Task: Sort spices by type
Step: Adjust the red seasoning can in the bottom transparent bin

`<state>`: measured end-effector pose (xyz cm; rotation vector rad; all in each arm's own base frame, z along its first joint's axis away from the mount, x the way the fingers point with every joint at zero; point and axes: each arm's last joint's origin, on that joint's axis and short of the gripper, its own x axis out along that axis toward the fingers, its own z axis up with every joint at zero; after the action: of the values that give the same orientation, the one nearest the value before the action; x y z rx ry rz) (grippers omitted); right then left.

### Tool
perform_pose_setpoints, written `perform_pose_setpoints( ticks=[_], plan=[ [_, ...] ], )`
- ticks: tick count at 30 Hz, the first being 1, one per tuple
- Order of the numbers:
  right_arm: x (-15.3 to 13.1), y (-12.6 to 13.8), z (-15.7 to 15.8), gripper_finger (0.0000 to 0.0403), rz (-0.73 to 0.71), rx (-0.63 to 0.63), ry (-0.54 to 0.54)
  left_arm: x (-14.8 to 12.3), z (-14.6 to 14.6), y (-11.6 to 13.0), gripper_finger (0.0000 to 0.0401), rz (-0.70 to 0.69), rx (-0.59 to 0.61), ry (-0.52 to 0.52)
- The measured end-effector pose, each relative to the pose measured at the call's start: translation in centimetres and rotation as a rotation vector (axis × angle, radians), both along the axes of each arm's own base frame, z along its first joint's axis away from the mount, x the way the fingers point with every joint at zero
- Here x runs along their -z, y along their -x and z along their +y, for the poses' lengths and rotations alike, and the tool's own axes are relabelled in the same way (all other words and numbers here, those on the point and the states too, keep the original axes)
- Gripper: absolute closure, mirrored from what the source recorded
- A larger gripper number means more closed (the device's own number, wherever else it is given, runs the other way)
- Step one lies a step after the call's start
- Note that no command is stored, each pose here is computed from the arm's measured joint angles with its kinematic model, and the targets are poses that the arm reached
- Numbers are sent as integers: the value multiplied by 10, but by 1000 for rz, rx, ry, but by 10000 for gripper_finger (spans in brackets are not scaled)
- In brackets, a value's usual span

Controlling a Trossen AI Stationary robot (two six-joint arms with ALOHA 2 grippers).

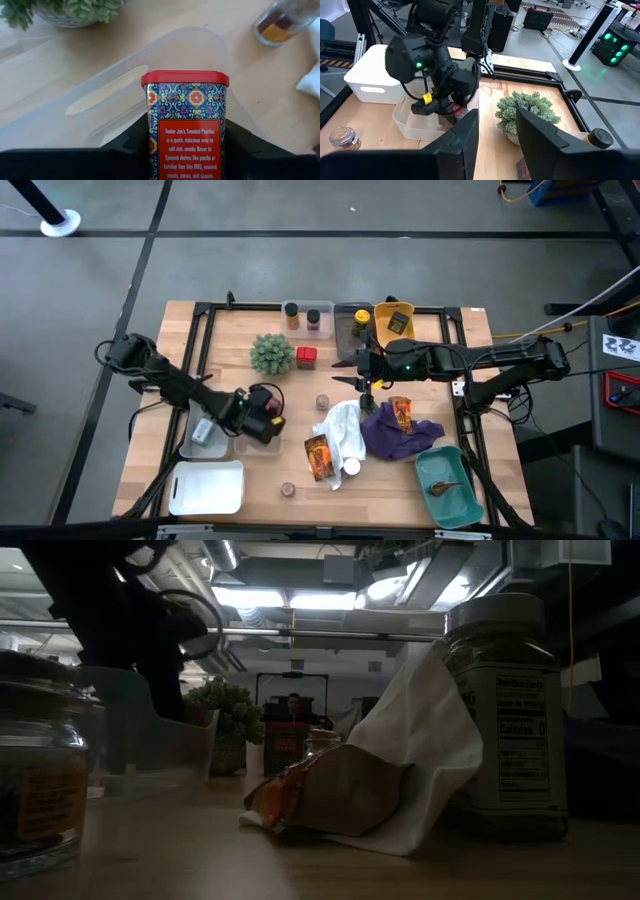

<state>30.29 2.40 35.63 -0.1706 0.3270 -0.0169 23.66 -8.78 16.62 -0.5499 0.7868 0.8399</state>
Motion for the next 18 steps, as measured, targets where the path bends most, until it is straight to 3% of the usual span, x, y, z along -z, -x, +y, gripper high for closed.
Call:
perform_pose_setpoints(
  ticks=[7,18],
  plan=[
    [0,0,0,272,0,0,0,-4,-23,11,254,-176,-54,-106],
    [0,0,0,272,-1,0,0,-10,-52,26,254,-427,6,-401]
  ],
)
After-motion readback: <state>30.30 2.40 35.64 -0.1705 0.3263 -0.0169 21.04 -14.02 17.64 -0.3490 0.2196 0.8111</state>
